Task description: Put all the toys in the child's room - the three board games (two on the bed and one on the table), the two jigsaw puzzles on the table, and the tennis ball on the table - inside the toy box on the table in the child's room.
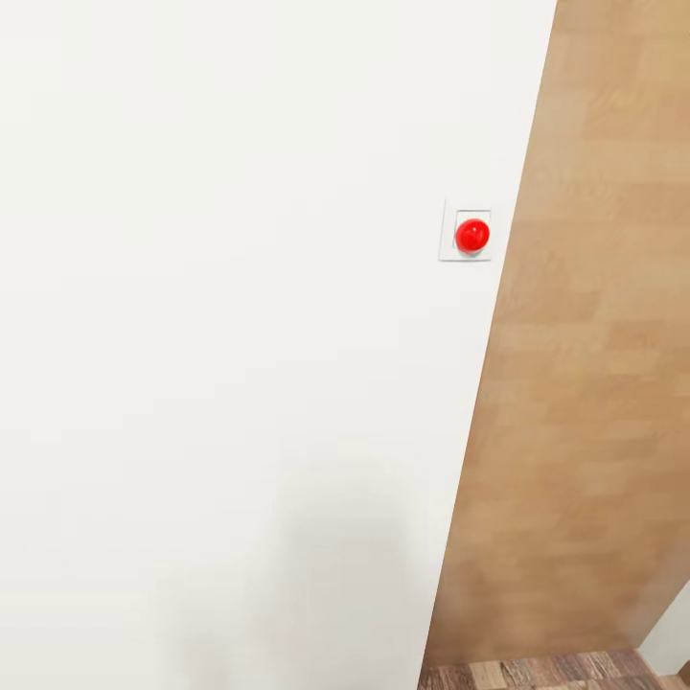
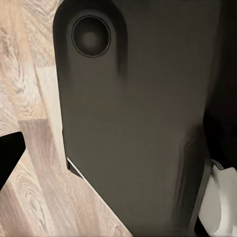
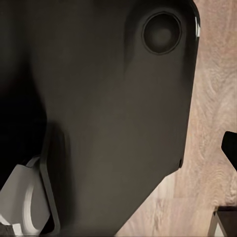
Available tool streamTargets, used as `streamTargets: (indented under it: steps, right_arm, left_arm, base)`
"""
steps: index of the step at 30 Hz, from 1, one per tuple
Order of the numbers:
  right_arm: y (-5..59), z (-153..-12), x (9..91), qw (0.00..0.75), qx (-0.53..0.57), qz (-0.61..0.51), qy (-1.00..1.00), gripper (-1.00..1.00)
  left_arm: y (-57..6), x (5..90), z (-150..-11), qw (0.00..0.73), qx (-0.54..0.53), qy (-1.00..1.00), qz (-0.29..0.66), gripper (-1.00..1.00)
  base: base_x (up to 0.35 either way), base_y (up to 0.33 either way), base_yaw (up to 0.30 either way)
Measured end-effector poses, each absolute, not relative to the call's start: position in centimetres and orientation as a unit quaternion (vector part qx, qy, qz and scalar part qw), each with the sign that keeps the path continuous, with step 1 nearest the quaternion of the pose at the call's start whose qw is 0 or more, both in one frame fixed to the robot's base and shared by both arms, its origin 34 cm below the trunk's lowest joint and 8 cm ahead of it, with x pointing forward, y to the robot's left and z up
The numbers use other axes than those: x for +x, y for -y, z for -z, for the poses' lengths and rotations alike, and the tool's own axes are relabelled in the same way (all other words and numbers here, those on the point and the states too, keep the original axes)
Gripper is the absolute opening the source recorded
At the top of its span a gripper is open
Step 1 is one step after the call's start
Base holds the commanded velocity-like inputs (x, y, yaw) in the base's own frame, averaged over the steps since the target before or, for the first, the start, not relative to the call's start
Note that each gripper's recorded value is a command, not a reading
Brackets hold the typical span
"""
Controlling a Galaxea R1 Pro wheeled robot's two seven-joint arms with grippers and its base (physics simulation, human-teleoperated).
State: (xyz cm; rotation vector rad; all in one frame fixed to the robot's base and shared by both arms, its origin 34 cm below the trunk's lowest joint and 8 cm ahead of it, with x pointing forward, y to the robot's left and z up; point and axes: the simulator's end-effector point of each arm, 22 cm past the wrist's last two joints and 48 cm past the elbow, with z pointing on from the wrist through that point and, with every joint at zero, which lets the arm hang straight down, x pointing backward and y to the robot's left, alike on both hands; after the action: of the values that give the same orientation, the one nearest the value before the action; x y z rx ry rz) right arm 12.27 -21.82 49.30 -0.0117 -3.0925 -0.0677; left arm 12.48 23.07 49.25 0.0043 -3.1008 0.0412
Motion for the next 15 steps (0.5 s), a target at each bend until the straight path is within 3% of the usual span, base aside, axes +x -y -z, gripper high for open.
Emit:
streamTargets:
  steps: [10,15]
  right_arm:
    - [21.7,-50.8,12.2,0.024,-0.003,0.022,0.999,1.0]
    - [21.6,-51.5,12.1,0.024,0.001,0.023,0.999,1.0]
  left_arm:
    - [-23.2,12.4,-50.7,0.019,0.0,1.0,-0.012,1.0]
    - [-23.1,12.4,-51.4,0.018,0.0,1.0,-0.013,1.0]
  base:
    - [0.0,0.0,0.002]
    - [0.0,0.0,0.132]
